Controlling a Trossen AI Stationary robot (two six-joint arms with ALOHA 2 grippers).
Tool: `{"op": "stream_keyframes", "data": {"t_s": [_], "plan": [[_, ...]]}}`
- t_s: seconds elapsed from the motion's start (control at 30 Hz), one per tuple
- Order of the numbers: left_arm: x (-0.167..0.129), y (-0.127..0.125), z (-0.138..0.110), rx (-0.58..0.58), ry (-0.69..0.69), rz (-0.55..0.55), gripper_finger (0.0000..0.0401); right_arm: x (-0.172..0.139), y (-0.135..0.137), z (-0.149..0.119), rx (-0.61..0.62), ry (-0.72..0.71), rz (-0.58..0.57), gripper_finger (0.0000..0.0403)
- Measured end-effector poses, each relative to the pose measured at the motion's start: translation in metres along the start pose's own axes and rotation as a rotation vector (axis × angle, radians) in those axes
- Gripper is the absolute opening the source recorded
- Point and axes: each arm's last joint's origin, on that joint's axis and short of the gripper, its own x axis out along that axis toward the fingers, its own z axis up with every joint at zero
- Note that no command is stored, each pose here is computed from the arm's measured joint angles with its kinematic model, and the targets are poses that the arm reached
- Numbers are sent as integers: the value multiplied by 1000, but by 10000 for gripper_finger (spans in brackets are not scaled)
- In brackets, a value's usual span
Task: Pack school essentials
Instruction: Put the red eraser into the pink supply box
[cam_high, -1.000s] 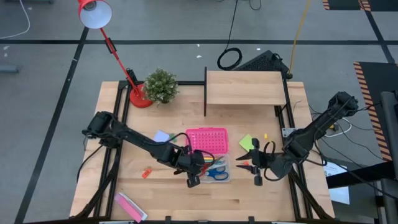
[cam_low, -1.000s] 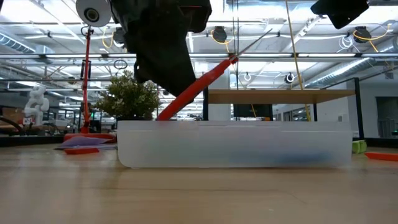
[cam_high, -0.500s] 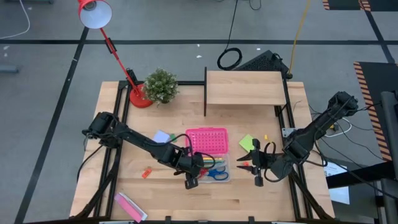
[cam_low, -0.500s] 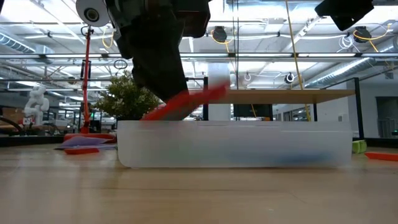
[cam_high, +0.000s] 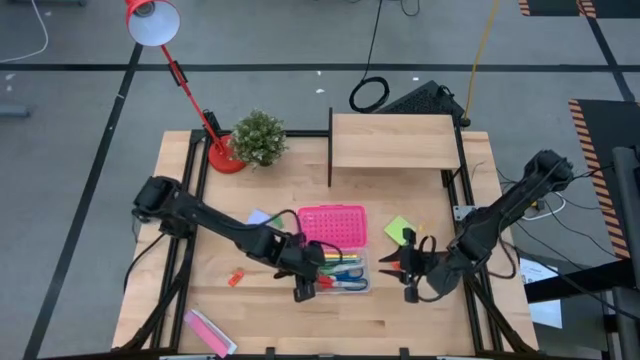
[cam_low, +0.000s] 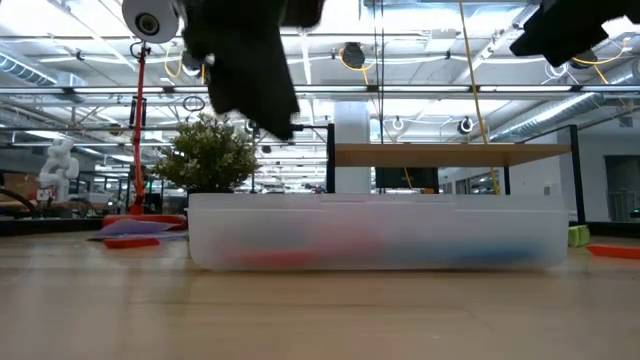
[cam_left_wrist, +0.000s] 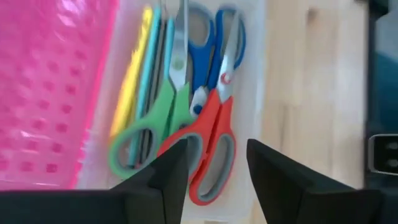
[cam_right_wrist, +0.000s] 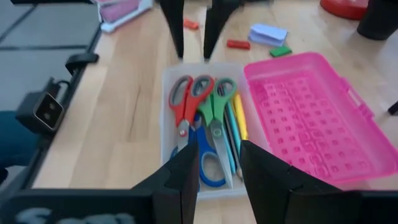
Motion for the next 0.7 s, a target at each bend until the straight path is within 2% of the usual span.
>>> {"op": "stream_keyframes", "data": {"t_s": [0.1, 0.23, 0.33, 0.47, 0.7], "plan": [[-21, -4, 1, 53, -54, 35, 151, 6, 2, -4, -18, 21, -12, 112], [-46, -4, -8, 111, -68, 169, 137, 12, 5, -10, -12, 45, -26, 112], [-56, 2, -19, 41, -64, 298, 141, 16, 6, -13, -1, 58, -34, 112], [-51, 11, -36, -102, 1, 405, 161, 21, 8, -16, -6, 66, -41, 112], [-36, 27, -61, -302, 59, 492, 212, 22, 5, -17, -34, 87, -61, 112]]}}
